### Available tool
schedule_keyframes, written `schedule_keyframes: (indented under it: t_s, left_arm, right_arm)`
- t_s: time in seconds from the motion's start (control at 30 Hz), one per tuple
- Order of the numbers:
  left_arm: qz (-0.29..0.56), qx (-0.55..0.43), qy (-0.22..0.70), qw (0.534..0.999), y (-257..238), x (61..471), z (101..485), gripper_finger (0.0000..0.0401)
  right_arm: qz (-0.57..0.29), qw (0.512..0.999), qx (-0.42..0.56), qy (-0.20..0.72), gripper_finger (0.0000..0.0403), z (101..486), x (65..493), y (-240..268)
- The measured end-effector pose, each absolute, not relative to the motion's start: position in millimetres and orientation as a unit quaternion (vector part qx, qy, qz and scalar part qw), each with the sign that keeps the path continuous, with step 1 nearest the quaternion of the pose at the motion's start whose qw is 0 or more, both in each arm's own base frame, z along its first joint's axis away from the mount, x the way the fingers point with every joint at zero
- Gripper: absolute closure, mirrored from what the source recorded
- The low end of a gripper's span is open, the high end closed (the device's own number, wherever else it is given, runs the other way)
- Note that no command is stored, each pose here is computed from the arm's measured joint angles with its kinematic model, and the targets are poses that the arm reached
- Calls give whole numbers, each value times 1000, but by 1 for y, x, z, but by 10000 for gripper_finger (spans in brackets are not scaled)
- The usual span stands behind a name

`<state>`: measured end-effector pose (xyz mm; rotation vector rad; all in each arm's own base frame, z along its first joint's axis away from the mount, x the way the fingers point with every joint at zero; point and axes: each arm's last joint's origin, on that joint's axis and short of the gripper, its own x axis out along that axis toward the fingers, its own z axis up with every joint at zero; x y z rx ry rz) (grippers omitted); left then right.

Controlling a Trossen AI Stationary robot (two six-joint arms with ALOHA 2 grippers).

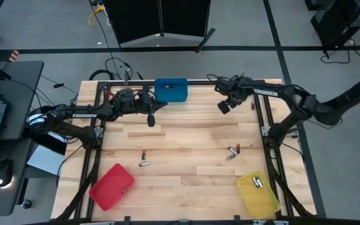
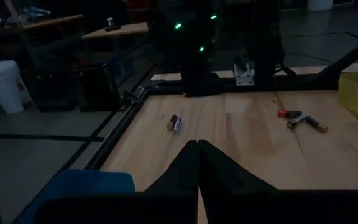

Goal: Sort batteries
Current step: Put the black-brown battery into the blue bin

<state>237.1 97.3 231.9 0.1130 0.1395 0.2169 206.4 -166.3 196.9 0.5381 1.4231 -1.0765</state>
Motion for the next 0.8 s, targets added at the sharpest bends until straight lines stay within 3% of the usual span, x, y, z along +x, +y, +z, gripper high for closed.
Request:
schedule_keyframes:
  t_s: [0.17, 0.3, 0.43, 0.8]
  left_arm:
    - [107, 55, 76, 990, 97, 237, 231, 389]
    - [107, 53, 82, 989, 97, 237, 229, 389]
    - [105, 55, 93, 989, 97, 237, 227, 389]
    - [98, 55, 124, 986, 96, 236, 221, 389]
  right_arm:
    - [-345, 563, 139, 738, 324, 208, 221, -188]
    - [-278, 475, 107, 828, 311, 204, 225, -193]
    - [-232, 404, 101, 879, 266, 185, 225, -193]
    - [-166, 290, 79, 939, 124, 123, 210, -183]
